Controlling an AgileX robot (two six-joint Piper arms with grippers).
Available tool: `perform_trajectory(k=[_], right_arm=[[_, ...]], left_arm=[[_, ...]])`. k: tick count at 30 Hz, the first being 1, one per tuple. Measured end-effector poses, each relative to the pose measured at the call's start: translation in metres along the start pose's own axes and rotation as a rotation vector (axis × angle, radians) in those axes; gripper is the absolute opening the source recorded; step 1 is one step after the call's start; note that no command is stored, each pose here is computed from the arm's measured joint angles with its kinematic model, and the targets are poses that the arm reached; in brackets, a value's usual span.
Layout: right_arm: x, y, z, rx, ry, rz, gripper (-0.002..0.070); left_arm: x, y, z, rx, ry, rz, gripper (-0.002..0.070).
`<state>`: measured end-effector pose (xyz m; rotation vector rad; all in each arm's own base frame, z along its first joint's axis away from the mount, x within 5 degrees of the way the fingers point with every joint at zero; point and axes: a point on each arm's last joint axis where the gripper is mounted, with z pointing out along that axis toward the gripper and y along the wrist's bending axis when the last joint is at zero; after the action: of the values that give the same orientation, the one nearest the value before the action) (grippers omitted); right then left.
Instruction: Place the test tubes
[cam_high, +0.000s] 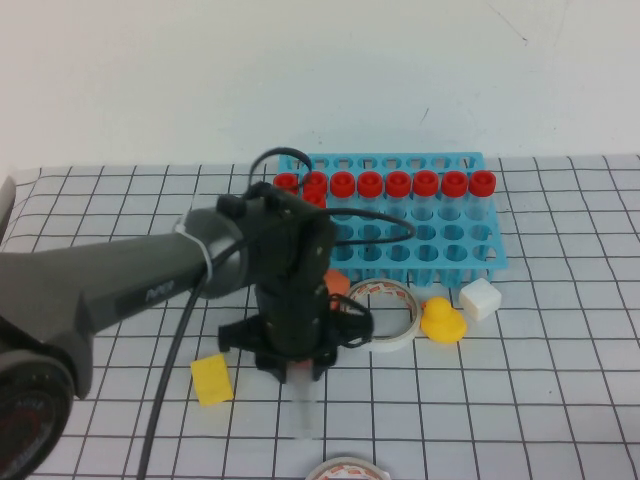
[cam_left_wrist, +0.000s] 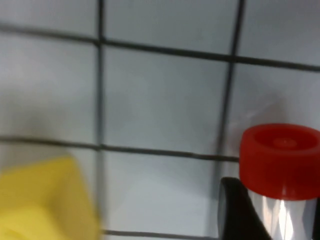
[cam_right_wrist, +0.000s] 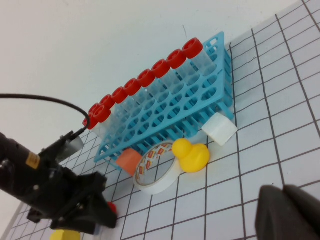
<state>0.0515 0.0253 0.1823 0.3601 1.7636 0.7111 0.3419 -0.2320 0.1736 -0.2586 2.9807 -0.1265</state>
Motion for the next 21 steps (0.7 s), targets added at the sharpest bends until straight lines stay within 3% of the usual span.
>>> perform_trajectory(k=[3, 8, 11, 17, 21], right_arm=[[0.000, 0.000, 0.000, 0.000, 0.000, 0.000, -0.0001], [0.000, 0.000, 0.000, 0.000, 0.000, 0.000, -0.0001], [0.000, 0.000, 0.000, 0.000, 0.000, 0.000, -0.0001], [0.000, 0.000, 0.000, 0.000, 0.000, -0.002, -0.0001], [0.000, 0.000, 0.000, 0.000, 0.000, -0.005, -0.0001]], left_arm=[[-0.005, 0.011, -0.004, -0.044, 0.055, 0.269, 0.0270], [-0.005, 0.010, -0.010, -0.040, 0.090, 0.653, 0.0269], [-0.004, 0.008, -0.011, -0.022, 0.098, 0.813, 0.0251], [-0.007, 0.004, -0.010, 0.010, 0.052, 0.904, 0.0215], [-0.008, 0.001, -0.010, 0.034, 0.026, 0.935, 0.0230]])
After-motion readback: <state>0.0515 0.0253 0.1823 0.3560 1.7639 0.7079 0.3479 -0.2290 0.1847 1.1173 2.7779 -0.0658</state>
